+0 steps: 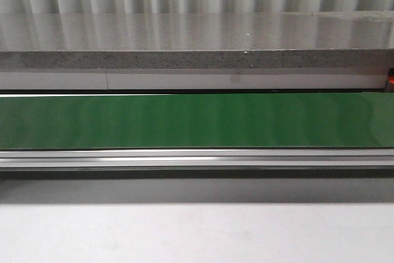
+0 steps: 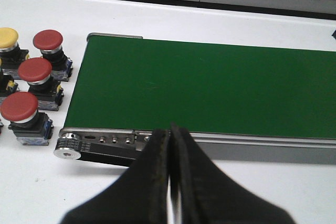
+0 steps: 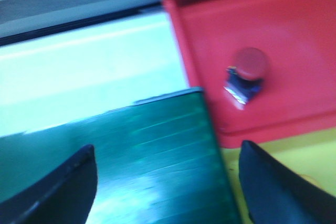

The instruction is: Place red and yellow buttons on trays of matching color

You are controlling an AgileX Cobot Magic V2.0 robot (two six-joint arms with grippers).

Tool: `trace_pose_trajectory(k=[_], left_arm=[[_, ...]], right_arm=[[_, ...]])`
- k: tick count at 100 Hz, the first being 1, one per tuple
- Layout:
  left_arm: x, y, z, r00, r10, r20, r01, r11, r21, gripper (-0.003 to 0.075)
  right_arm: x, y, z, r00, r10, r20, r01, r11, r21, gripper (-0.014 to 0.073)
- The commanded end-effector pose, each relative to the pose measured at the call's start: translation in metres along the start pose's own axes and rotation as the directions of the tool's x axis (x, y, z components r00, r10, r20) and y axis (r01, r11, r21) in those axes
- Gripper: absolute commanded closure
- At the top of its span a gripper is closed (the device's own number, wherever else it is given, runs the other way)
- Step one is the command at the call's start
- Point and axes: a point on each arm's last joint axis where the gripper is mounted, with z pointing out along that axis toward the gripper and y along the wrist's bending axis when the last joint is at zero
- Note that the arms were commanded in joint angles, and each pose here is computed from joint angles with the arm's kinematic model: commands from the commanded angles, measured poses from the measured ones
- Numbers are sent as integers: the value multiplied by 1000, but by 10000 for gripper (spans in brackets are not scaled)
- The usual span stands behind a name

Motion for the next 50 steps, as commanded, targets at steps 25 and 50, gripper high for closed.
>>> trace_pose_trajectory(k=[25, 50], left_arm=[[-13, -2, -4, 996, -6, 93, 4, 1000, 15, 740], [-13, -2, -4, 996, -6, 93, 4, 1000, 15, 740]], right_arm=[[20, 42, -59, 971, -181, 154, 203, 968, -144, 33], [56, 36, -85, 963, -195, 186, 225, 962, -156, 201]])
